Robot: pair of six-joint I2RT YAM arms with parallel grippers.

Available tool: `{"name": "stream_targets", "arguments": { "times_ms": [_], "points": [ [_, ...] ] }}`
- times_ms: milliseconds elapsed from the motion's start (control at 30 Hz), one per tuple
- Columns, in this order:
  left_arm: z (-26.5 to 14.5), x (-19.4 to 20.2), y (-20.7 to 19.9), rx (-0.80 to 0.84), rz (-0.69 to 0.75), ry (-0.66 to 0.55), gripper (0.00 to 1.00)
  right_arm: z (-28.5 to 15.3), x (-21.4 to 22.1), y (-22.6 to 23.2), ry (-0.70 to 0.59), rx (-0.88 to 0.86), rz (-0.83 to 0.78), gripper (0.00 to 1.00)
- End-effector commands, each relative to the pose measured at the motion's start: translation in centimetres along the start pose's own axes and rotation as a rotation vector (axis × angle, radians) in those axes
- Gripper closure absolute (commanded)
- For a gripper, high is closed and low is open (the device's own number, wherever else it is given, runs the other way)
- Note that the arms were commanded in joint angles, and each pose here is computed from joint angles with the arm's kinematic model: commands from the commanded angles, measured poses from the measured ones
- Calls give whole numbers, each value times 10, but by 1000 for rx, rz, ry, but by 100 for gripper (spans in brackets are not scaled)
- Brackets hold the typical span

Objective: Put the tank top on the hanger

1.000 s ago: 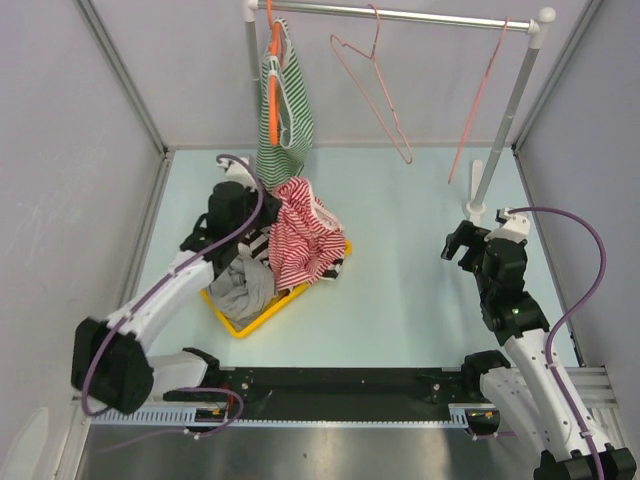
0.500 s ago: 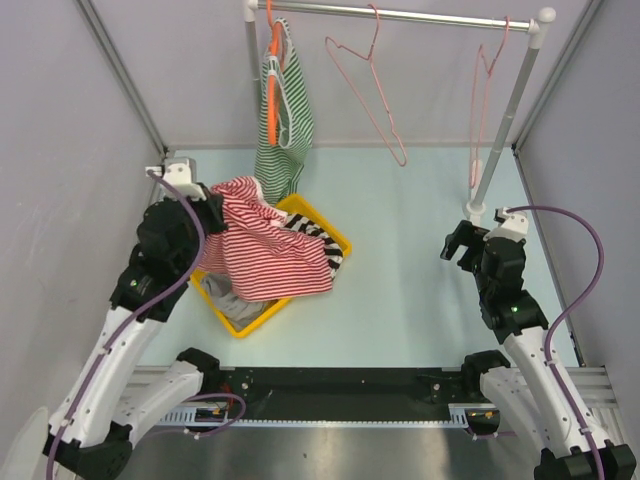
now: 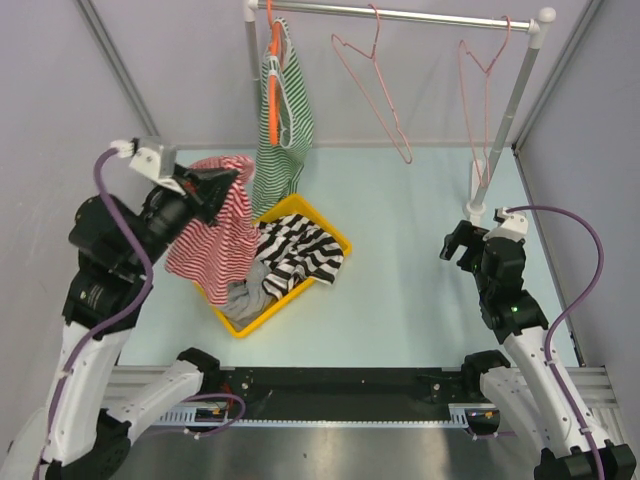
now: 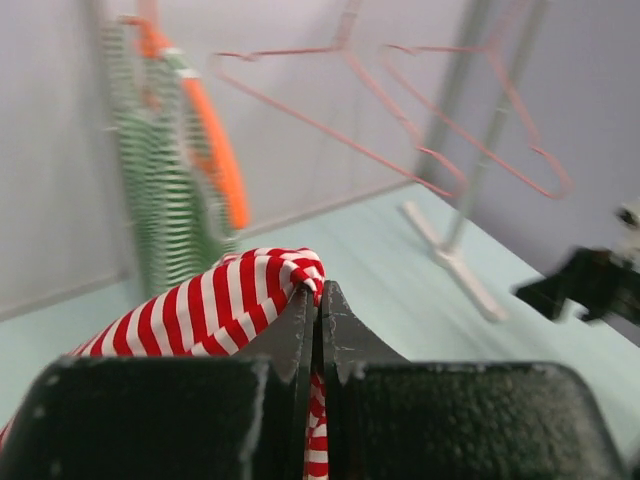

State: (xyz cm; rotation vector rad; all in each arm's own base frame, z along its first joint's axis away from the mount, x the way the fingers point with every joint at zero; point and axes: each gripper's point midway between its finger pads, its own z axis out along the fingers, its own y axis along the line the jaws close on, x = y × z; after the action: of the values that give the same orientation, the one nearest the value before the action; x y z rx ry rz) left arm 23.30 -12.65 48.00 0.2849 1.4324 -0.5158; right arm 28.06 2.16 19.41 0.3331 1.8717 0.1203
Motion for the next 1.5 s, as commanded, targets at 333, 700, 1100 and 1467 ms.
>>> {"name": "stream_targets", "arguments": {
  "times_ms": [333, 700, 1100, 1467],
  "points": [
    [32, -5, -186, 726, -32, 58, 100, -6, -26, 12, -42, -38, 36, 0],
    [99, 168, -171, 543, -38, 316, 100, -1, -15, 10, -8, -24, 47, 0],
    [135, 316, -232, 762, -114, 534, 100, -6, -8, 9, 22, -18, 52, 0],
    [168, 309, -260, 857, 6, 457, 87, -8, -3, 5, 44, -1, 64, 0]
  ]
}}
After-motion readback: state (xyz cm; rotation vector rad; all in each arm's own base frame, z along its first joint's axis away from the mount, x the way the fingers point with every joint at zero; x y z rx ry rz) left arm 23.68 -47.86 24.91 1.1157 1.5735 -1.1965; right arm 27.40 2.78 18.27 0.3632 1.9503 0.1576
